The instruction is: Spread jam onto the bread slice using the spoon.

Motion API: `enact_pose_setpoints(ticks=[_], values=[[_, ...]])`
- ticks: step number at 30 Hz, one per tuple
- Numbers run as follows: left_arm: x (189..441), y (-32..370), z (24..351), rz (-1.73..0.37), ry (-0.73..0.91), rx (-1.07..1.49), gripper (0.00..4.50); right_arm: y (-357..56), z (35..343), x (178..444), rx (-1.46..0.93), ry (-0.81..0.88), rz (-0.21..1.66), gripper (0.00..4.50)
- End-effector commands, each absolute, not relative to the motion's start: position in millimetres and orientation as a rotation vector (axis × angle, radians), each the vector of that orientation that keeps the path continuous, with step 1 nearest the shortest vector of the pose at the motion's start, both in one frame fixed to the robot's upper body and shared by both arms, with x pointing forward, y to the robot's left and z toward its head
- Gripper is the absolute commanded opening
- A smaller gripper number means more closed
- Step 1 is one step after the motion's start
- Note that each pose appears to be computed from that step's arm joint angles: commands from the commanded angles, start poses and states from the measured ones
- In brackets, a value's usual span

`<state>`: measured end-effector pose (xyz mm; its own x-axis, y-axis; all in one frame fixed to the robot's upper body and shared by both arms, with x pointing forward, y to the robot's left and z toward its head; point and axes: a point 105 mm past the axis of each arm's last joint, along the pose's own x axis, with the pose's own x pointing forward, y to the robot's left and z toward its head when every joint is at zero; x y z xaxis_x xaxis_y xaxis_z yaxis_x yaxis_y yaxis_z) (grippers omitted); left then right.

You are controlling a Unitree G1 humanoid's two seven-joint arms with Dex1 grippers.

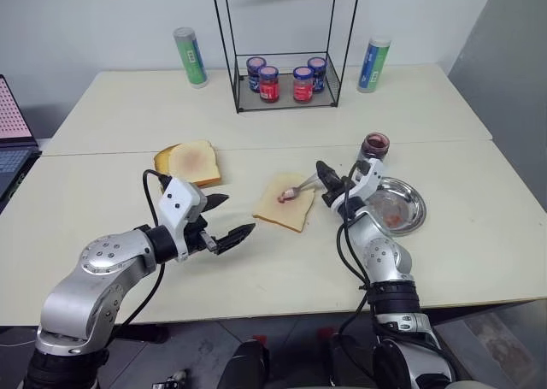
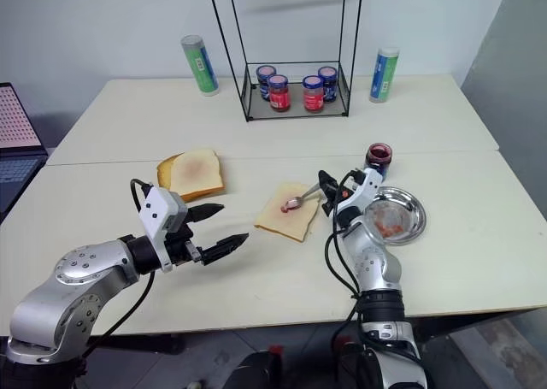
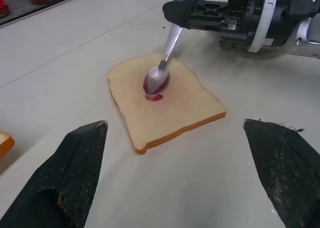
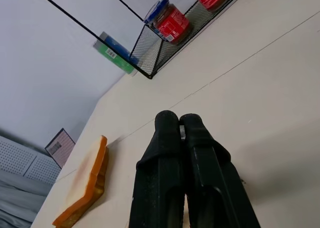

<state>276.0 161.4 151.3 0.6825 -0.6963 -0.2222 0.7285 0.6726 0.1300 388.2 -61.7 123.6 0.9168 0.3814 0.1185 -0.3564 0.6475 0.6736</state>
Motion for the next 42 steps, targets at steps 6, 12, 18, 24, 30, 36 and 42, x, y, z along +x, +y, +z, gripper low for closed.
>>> enact_pose_setpoints(ticks=[6, 12, 18, 24, 30, 36, 42], values=[[276.4, 154.5, 164.5, -0.846, 0.111, 0.244, 4.50, -93.1, 126.8, 389.0, 0.616, -0.029, 0.349, 0.04], [278.0, 152.6, 164.1, -0.853, 0.108, 0.242, 4.50, -108.4, 147.5, 390.0, 0.594, -0.064, 0.351, 0.04], [279.0, 151.9, 164.3, -0.853, 0.102, 0.240, 4.50, -99.2, 181.2, 387.4, 0.666, -0.099, 0.409, 0.04], [279.7, 151.4, 165.4, -0.847, 0.095, 0.238, 4.50, -69.4, 199.5, 378.6, 0.868, -0.043, 0.536, 0.04], [277.8, 150.8, 165.2, -0.846, 0.097, 0.236, 4.50, -47.5, 162.9, 378.8, 0.878, 0.082, 0.524, 0.04], [276.0, 150.8, 165.3, -0.845, 0.098, 0.236, 4.50, -51.8, 137.0, 391.6, 0.845, 0.115, 0.449, 0.04], [276.4, 150.8, 165.0, -0.844, 0.100, 0.238, 4.50, -73.9, 118.6, 392.1, 0.736, 0.131, 0.404, 0.04]])
